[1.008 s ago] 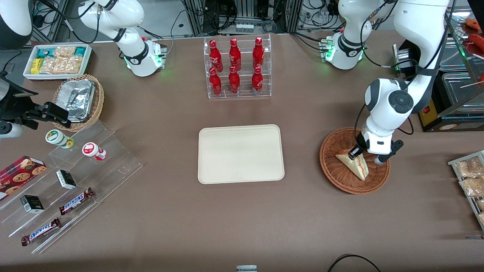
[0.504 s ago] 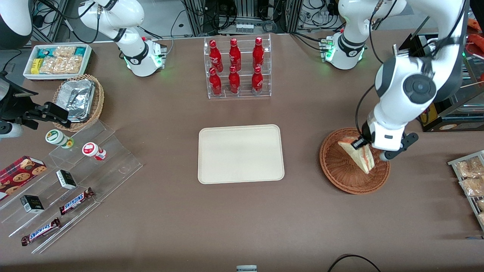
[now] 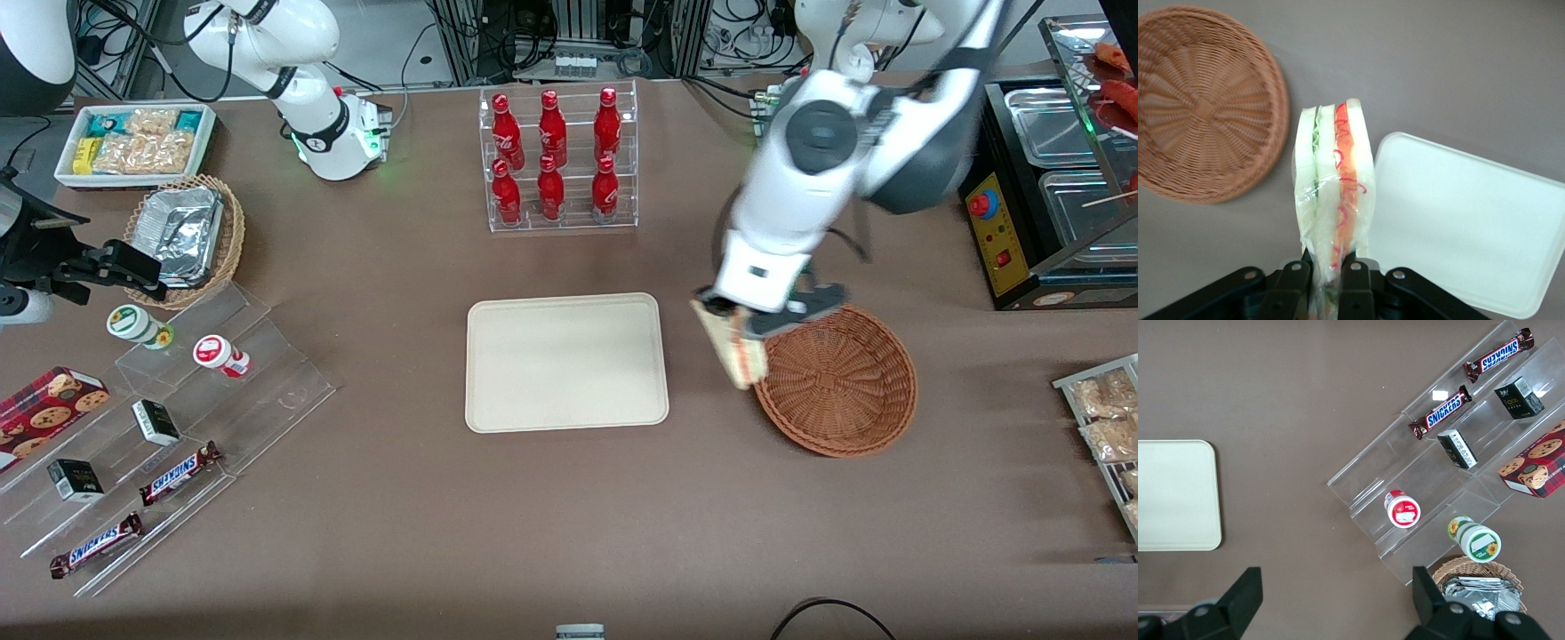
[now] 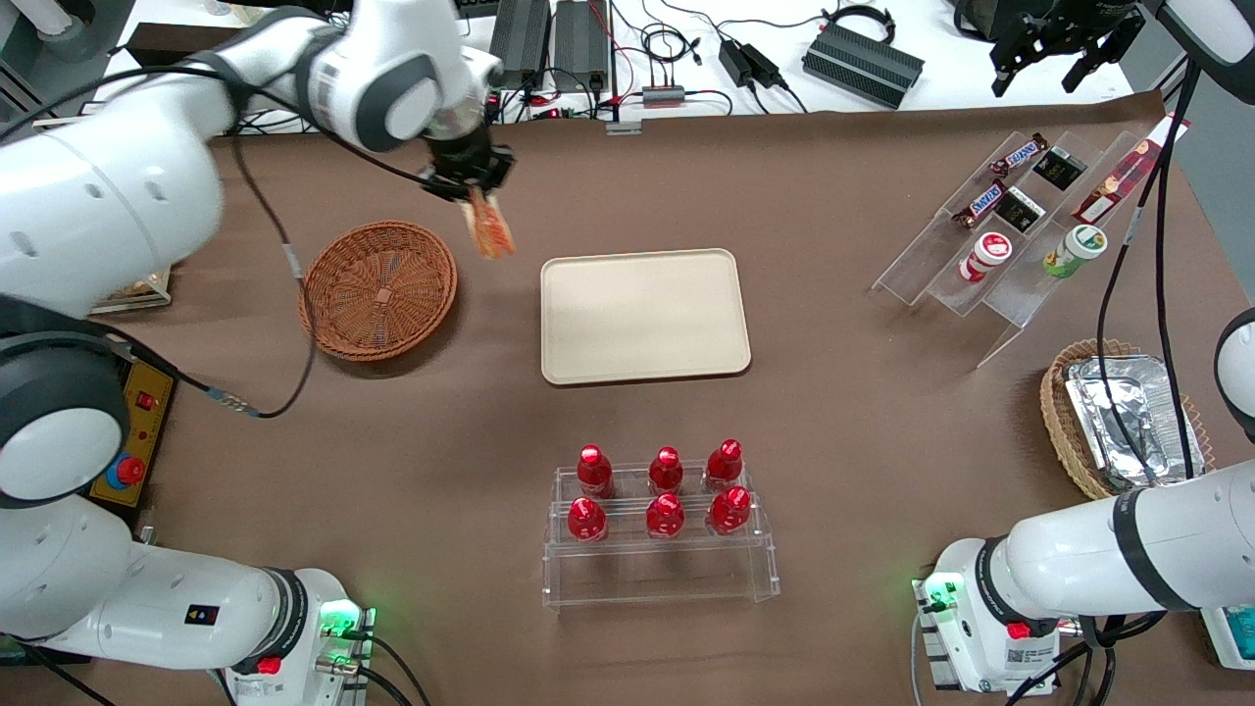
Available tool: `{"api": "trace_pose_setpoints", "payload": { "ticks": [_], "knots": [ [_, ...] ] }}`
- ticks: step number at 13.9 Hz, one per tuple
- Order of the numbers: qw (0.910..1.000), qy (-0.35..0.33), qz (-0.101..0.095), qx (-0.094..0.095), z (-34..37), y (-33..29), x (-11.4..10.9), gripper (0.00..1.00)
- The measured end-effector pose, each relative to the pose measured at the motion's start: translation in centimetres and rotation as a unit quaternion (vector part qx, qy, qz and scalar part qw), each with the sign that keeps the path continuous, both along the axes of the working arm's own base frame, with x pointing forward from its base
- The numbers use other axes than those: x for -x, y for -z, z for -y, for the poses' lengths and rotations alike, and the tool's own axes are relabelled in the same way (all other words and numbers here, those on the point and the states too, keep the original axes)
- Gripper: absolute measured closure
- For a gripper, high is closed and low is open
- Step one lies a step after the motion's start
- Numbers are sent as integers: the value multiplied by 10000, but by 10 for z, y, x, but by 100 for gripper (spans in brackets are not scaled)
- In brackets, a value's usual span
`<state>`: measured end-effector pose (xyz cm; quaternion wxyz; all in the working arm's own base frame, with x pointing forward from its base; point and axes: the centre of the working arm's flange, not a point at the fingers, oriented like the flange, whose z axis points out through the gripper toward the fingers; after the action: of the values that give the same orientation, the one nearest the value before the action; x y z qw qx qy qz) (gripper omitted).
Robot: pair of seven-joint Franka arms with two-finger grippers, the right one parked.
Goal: Place sandwich from basket to tray
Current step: 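Carry the sandwich with the left gripper over the cream tray, then lower the sandwich onto the tray and open the left gripper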
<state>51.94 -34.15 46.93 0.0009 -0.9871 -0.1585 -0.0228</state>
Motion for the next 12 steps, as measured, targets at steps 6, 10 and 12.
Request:
{"api": "trace_pose_setpoints", "payload": {
  "ticks": [6,10,12],
  "knots": [
    [9980,604,-200,10,119,54,27,85],
    [9957,866,-261,202,159,90,38,85],
    [9941,1017,-261,272,177,107,49,85]
  ]
}}
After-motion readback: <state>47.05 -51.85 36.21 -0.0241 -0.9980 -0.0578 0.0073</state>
